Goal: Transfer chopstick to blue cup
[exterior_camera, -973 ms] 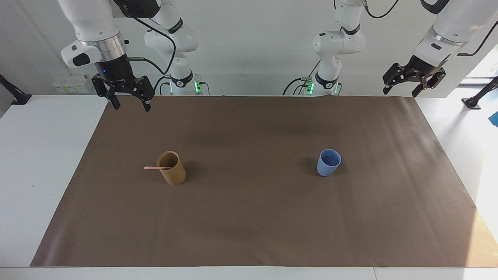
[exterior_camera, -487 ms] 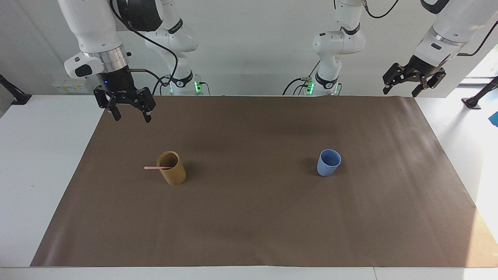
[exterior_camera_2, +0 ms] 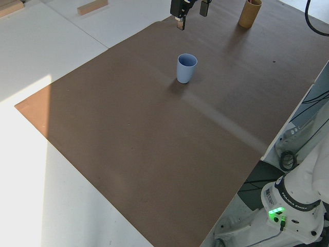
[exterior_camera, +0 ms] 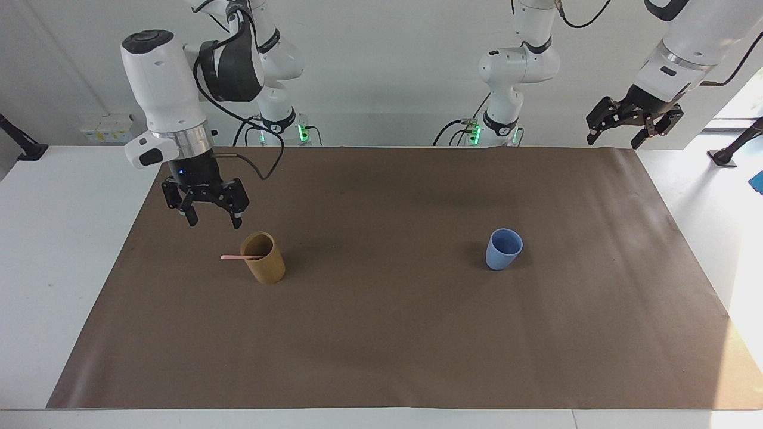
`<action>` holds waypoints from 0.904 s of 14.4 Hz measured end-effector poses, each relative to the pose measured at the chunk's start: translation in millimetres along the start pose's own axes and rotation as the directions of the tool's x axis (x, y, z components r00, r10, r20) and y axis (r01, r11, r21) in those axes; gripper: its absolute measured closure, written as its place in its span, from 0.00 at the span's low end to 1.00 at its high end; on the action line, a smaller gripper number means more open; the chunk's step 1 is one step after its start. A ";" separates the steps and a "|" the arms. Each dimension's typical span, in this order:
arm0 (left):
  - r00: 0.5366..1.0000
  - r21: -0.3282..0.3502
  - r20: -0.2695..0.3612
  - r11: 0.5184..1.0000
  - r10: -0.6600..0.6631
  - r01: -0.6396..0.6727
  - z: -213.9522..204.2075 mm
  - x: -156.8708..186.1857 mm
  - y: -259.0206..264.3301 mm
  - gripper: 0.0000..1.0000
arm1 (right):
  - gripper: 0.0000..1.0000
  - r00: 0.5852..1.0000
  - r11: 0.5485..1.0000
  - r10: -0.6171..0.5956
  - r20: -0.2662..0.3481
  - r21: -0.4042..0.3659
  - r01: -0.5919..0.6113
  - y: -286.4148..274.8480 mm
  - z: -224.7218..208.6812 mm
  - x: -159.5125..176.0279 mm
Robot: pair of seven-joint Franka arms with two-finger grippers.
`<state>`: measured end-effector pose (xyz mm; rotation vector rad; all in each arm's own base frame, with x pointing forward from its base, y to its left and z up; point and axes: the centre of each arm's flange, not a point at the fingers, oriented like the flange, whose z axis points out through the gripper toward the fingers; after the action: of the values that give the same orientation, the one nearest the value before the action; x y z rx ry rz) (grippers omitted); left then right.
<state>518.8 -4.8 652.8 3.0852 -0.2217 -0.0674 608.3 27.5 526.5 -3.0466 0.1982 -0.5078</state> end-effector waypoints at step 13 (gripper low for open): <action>0.998 0.000 0.011 0.998 -0.061 0.061 4.2 0.0 2.5 0.00 | 0.62 0.995 0.999 -0.041 -0.086 0.018 0.043 -3.7 75.7 -21.9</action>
<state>518.2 -7.4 648.7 3.0915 -0.1285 -0.0866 612.8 36.0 448.2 -3.0179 0.1322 -0.6399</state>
